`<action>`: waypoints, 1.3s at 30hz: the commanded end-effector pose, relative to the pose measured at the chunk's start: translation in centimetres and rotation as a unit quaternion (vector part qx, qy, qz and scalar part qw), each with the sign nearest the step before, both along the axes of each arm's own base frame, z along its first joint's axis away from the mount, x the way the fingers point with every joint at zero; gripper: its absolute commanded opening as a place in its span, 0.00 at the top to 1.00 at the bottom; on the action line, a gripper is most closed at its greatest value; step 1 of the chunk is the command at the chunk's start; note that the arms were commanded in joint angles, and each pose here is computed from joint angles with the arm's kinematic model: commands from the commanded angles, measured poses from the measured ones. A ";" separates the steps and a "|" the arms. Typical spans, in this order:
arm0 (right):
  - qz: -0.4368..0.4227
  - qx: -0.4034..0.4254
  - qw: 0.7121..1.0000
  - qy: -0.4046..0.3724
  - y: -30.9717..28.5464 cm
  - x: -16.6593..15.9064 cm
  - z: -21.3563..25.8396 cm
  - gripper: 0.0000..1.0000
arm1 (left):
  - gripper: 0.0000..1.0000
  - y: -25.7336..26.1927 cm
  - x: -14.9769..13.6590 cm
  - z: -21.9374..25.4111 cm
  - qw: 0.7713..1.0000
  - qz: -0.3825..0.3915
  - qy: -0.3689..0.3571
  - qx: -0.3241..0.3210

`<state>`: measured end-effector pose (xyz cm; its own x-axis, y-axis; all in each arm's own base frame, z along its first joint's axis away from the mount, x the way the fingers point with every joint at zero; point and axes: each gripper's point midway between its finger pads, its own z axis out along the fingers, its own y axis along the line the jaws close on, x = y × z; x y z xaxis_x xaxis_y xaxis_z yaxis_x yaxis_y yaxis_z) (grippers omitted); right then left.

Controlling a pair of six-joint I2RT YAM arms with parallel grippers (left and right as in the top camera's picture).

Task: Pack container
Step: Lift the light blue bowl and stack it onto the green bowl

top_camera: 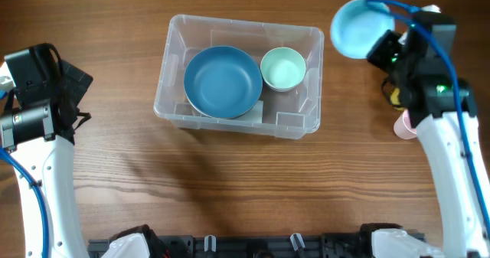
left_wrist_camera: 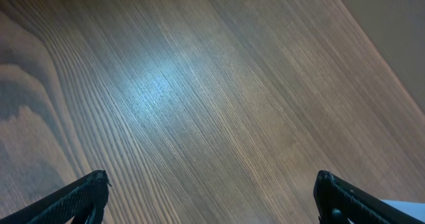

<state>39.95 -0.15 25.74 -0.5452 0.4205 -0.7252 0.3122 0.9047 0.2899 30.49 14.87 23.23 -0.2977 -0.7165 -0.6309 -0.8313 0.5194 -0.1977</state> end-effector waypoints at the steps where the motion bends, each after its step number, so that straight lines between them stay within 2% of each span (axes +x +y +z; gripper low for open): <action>1: 0.087 -0.057 0.995 -0.014 4.3 -0.4 1.6 0.96 | 0.00 0.2 0.1 0.5 1.000 0.002 -0.007 0.002; 7: 0.120 -0.098 0.987 0.036 8.4 -0.3 -2.2 0.96 | 0.00 0.2 0.1 0.5 1.000 0.002 -0.007 0.002; 15: 0.147 -0.113 0.978 0.096 10.3 2.5 -8.9 0.96 | 0.00 0.2 0.1 0.5 1.000 0.002 -0.007 0.002; 25: 0.162 -0.104 0.975 0.115 11.3 3.2 -11.4 0.96 | 0.00 0.2 0.1 0.5 1.000 0.002 -0.007 0.002; 27: 0.164 -0.101 0.975 0.113 11.4 3.2 -11.4 0.84 | 0.00 0.2 0.1 0.5 1.000 0.002 -0.007 0.002; 28: 0.177 -0.101 0.973 0.111 11.8 3.3 -11.3 0.71 | 0.00 0.2 0.1 0.5 1.000 0.002 -0.007 0.002; 30: 0.200 -0.098 0.969 0.105 12.4 3.4 -11.2 0.60 | 0.00 0.2 0.1 0.5 1.000 0.002 -0.007 0.002; 34: 0.198 -0.091 0.970 0.104 12.5 3.2 -10.9 0.57 | 0.00 0.2 0.1 0.5 1.000 0.002 -0.007 0.002; 39: 0.166 -0.068 0.980 0.089 12.0 2.6 -8.8 0.59 | 0.00 0.2 0.1 0.5 1.000 0.002 -0.007 0.002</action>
